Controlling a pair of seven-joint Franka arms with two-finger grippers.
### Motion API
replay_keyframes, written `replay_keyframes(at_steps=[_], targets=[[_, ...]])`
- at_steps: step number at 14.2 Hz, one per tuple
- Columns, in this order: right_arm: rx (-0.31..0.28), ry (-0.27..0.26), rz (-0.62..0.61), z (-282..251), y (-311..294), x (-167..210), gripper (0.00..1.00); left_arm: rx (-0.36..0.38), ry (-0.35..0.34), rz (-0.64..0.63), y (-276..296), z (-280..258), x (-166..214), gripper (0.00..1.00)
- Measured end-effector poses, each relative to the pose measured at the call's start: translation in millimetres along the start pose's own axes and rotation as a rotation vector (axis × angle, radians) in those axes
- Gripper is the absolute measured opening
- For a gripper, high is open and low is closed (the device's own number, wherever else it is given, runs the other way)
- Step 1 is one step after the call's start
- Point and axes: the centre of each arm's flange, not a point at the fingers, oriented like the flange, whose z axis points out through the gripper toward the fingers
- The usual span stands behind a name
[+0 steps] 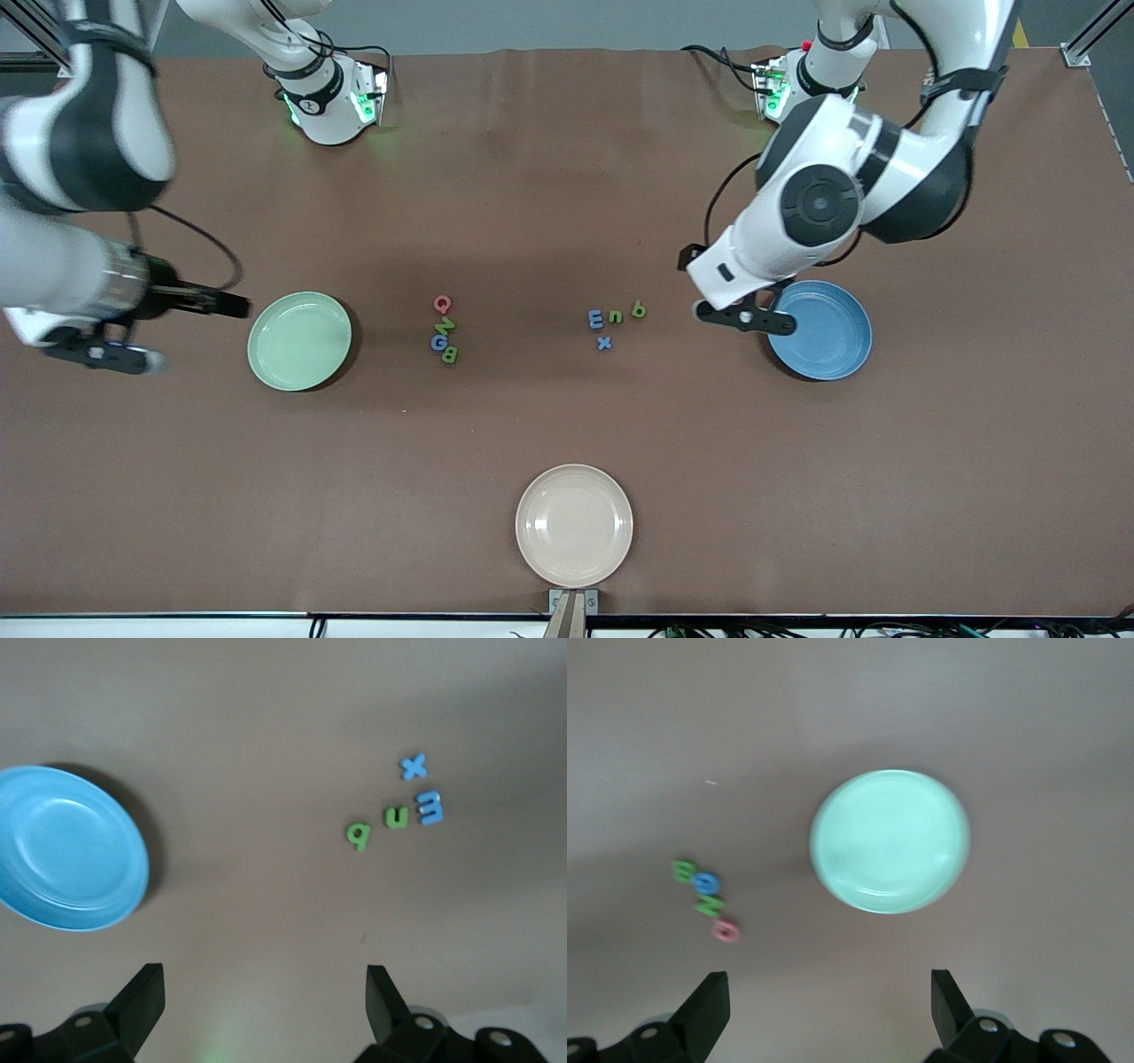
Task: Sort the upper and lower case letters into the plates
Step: 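Reach the right gripper to letter B while the left gripper reaches letter q, then grasp green B with the right gripper while the left gripper grasps green q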
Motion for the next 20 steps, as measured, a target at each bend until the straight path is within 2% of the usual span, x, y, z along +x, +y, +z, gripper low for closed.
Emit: replay_keyframes(at_steps=[2, 6, 9, 13, 14, 17, 19, 20], targets=[[0.032, 0.023, 0.009, 36, -40, -4, 1.0, 0.003, 0.006, 0.026, 25, 23, -3, 1.0], [0.063, 0.074, 0.065, 95, -79, -7, 1.0, -0.031, 0.128, 0.059, 48, 80, -4, 1.0], [0.076, 0.116, 0.116, 138, -121, -12, 1.0, -0.014, 0.19, 0.104, 51, 135, -12, 1.0], [0.102, 0.183, 0.151, 209, -165, -8, 0.98, 0.027, 0.173, 0.161, 51, 197, -11, 0.99], [0.106, 0.196, 0.157, 227, -172, -6, 0.95, 0.03, 0.178, 0.173, 52, 207, -7, 0.98], [0.1, 0.204, 0.165, 270, -185, -7, 0.93, 0.017, 0.212, 0.191, 54, 222, 2, 0.94], [0.091, 0.199, 0.164, 280, -186, -8, 0.89, 0.008, 0.231, 0.193, 56, 219, 5, 0.86], [0.09, 0.198, 0.165, 281, -185, -7, 0.85, 0.003, 0.239, 0.193, 56, 218, 7, 0.86]])
